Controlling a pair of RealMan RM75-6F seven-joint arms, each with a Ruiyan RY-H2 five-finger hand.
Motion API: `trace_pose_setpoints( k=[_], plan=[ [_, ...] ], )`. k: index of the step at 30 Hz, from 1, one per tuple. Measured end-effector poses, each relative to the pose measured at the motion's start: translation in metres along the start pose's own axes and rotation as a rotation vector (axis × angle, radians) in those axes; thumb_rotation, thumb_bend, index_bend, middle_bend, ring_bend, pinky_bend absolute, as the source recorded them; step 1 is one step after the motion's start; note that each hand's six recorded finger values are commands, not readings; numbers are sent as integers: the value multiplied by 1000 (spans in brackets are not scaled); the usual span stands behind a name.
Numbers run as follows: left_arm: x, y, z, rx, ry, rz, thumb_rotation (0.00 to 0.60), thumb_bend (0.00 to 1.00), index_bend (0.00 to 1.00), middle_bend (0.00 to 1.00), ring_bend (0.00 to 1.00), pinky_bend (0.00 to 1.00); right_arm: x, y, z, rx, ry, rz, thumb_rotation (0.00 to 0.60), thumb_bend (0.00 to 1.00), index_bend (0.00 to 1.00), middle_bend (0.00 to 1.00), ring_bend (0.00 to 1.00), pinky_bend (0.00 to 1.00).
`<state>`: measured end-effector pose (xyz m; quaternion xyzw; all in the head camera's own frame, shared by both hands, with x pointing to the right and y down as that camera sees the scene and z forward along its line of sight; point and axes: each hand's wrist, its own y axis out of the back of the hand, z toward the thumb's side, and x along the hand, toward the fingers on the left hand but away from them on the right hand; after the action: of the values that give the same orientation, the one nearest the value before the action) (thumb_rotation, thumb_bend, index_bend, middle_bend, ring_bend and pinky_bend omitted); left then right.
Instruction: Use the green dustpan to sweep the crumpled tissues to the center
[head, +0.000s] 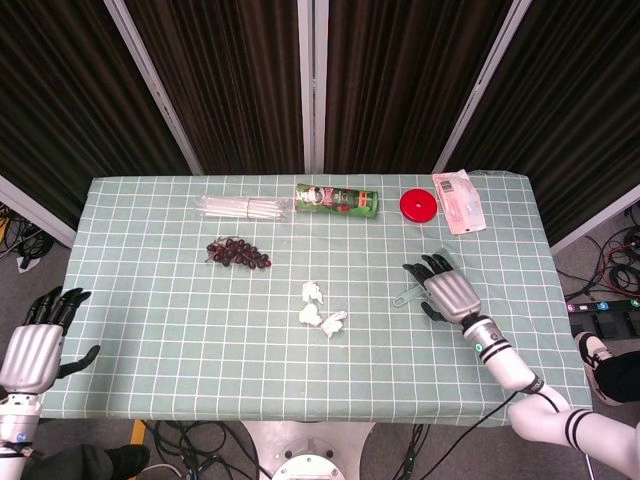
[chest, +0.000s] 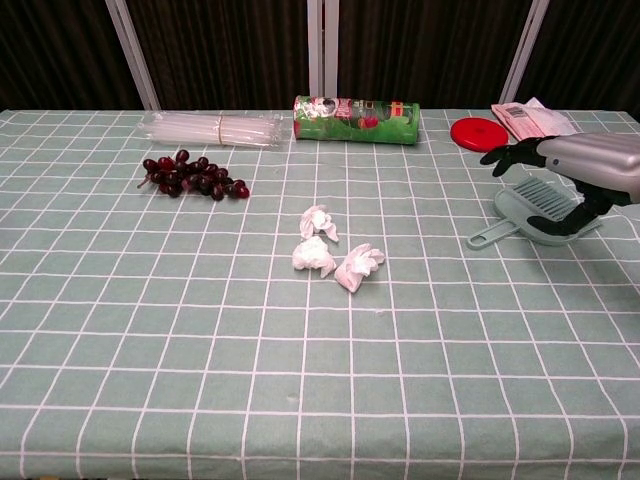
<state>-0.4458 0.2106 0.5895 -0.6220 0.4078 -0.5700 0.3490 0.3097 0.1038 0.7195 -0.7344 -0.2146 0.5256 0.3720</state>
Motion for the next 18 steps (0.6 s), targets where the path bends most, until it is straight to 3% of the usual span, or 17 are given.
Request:
trace_pose_setpoints(
  k=[6, 13, 18],
  plan=[
    [3, 1, -3, 29, 8, 15, 600, 224, 151, 123, 58, 115, 45, 30, -24, -58, -72, -146, 600, 322, 53, 133, 0, 0],
    [5, 0, -2, 51, 12, 33, 600, 223, 151, 123, 58, 115, 146, 66, -66, -108, -257, -353, 600, 293, 0, 83, 0, 0],
    [5, 3, 2, 52, 5, 44, 600, 223, 151, 123, 58, 115, 204, 68, -74, -151, -346, -409, 600, 294, 0, 85, 0, 0]
  ],
)
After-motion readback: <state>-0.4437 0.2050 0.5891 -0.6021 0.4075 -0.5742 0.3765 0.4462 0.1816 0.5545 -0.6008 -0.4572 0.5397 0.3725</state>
